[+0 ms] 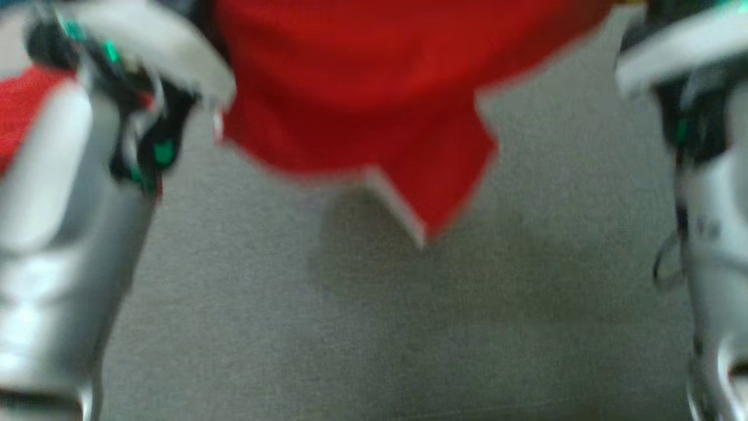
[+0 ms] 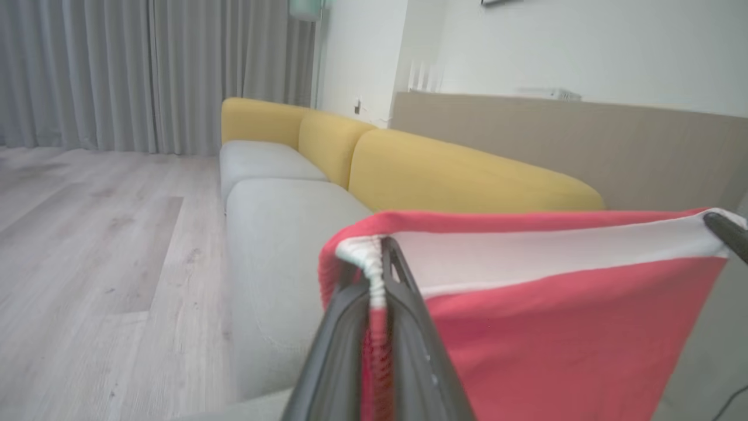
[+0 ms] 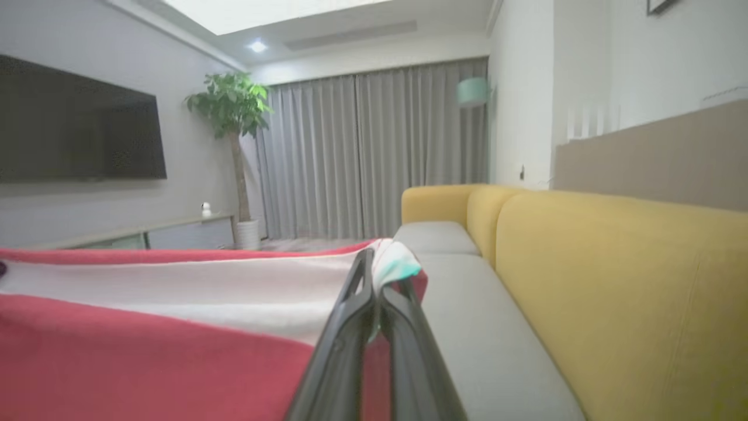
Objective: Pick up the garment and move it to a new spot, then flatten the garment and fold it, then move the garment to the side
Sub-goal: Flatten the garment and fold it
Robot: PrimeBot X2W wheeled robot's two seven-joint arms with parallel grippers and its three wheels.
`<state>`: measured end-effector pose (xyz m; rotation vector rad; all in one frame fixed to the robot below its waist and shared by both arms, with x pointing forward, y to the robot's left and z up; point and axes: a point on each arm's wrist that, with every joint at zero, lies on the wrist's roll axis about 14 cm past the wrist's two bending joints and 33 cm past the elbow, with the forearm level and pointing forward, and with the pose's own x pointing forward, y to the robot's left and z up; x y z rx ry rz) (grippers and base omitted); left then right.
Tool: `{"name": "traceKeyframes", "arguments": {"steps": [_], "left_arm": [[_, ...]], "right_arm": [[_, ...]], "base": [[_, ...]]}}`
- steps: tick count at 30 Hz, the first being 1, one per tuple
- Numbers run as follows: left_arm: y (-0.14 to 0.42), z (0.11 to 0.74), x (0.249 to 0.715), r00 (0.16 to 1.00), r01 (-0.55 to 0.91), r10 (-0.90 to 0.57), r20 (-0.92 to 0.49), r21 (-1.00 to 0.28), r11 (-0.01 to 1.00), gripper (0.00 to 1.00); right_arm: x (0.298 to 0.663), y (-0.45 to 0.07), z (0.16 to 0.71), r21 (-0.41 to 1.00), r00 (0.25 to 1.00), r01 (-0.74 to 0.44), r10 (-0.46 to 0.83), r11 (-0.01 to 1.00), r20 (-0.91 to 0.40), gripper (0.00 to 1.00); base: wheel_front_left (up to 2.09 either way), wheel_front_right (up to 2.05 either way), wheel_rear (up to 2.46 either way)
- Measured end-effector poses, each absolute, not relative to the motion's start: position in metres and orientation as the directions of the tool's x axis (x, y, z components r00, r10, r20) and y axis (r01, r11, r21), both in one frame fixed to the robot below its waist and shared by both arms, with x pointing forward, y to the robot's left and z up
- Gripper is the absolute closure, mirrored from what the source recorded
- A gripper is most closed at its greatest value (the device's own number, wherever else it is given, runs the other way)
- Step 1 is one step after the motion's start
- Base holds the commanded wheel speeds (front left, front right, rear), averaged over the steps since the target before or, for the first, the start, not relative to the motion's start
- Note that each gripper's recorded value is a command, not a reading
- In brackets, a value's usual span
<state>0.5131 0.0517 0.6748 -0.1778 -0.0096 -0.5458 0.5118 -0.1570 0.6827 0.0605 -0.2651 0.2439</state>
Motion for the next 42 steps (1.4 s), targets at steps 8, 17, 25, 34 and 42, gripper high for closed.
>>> {"name": "traceKeyframes", "arguments": {"steps": [8,17,25,34,42], "left_arm": [[0.016,0.727,0.569,0.815,0.568,-0.516,0.263,-0.194,0.8,1.0],[-0.004,0.601,0.559,0.813,0.568,-0.576,0.083,-0.327,0.755,1.0],[0.004,0.498,0.496,0.824,0.484,-0.564,-0.054,-0.451,0.75,1.0],[0.005,0.498,0.43,0.841,0.459,-0.541,-0.007,-0.521,0.72,1.0],[0.013,0.507,0.361,0.867,0.402,-0.498,-0.005,-0.583,0.706,1.0]], "right_arm": [[0.56,-0.18,0.728,-0.001,0.893,-0.151,0.137,0.989,0.428,1.0],[0.551,-0.171,0.592,0.037,0.972,-0.16,0.151,0.986,0.178,1.0],[0.495,-0.176,0.486,0.159,0.994,-0.101,0.108,0.982,-0.03,1.0],[0.44,-0.196,0.487,0.218,1.0,-0.017,0.016,0.976,0.005,1.0],[0.368,-0.204,0.499,0.216,1.0,0.023,-0.025,0.976,0.009,1.0]], "base": [[0.0,0.0,0.0],[0.0,0.0,0.0],[0.0,0.0,0.0],[0.0,0.0,0.0],[0.0,0.0,0.0]]}}
